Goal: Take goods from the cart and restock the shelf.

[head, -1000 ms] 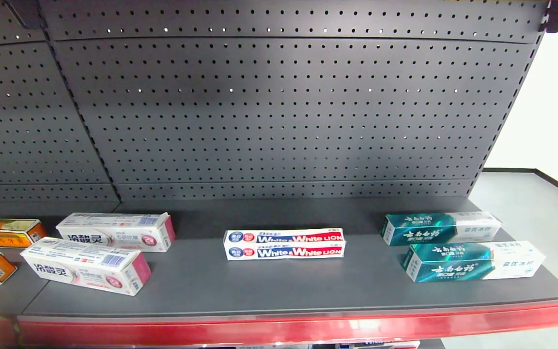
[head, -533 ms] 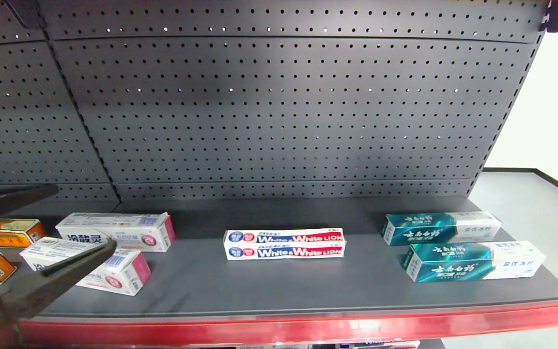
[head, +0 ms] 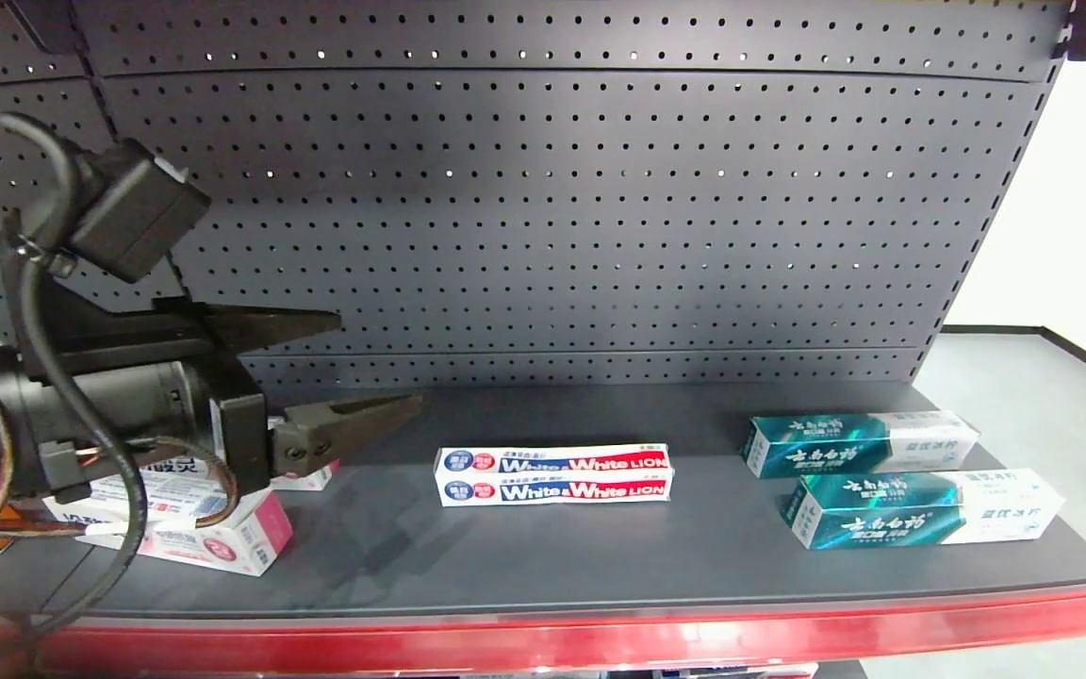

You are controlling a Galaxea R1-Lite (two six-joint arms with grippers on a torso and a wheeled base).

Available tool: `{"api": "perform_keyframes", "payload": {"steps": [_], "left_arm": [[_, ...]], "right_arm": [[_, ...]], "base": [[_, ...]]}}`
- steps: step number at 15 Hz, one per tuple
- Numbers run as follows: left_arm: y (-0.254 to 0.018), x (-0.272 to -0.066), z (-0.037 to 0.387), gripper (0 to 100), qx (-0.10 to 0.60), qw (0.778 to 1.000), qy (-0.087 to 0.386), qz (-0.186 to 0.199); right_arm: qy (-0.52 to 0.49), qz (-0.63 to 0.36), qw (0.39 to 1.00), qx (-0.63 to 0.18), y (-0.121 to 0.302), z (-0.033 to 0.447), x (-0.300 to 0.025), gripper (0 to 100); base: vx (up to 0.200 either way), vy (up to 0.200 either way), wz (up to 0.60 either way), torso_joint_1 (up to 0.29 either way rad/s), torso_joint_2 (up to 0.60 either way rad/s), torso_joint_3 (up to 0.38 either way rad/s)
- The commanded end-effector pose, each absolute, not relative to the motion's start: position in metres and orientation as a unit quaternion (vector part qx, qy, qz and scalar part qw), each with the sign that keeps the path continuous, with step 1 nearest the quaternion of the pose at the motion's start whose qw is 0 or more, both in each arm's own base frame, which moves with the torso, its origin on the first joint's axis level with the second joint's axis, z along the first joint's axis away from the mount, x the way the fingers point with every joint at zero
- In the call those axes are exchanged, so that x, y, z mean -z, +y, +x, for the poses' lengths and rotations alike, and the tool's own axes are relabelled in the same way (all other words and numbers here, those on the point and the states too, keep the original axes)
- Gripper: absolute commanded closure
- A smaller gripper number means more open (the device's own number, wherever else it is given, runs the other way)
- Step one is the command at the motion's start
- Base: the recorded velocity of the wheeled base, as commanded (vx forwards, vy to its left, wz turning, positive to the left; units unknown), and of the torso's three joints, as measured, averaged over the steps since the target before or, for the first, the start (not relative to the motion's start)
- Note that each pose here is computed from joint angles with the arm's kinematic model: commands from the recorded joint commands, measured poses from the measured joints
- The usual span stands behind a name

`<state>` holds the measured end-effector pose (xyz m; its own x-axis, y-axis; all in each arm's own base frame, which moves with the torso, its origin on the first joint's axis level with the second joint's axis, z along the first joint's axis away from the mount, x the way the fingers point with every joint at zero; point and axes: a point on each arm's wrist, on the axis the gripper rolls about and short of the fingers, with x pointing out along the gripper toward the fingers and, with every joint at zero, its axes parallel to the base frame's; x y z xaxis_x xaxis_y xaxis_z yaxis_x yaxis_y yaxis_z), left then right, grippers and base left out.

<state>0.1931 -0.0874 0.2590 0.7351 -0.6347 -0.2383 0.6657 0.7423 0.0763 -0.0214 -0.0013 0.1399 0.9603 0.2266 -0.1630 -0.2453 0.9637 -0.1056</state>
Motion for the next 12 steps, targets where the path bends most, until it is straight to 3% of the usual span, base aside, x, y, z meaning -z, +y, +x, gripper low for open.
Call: {"api": "perform_keyframes", "payload": {"steps": [1,3,6,9,12], "left_arm": [[-0.095,-0.255,0.212,0,0.358,0.924,0.114,0.077],[-0.099,-0.252,0.224,0,0.389,0.911,0.116,0.074],[-0.104,-0.241,0.240,0,0.474,0.869,0.118,0.080],[-0.110,-0.226,0.248,0,0.548,0.824,0.132,0.063],[-0.115,-0.214,0.258,0,0.564,0.810,0.151,0.053]], "right_arm": [[0.072,-0.062,0.988,-0.120,-0.002,-0.022,-0.139,100],[0.073,-0.062,0.988,-0.122,-0.001,-0.022,-0.138,100],[0.073,-0.061,0.987,-0.127,-0.001,-0.022,-0.138,100],[0.067,-0.061,0.987,-0.130,-0.001,-0.024,-0.138,100],[0.066,-0.061,0.987,-0.133,-0.001,-0.024,-0.137,100]], "base": [[0.000,0.000,0.00,0.000,0.00,0.000],[0.000,0.000,0.00,0.000,0.00,0.000],[0.000,0.000,0.00,0.000,0.00,0.000],[0.000,0.000,0.00,0.000,0.00,0.000],[0.000,0.000,0.00,0.000,0.00,0.000]]}}
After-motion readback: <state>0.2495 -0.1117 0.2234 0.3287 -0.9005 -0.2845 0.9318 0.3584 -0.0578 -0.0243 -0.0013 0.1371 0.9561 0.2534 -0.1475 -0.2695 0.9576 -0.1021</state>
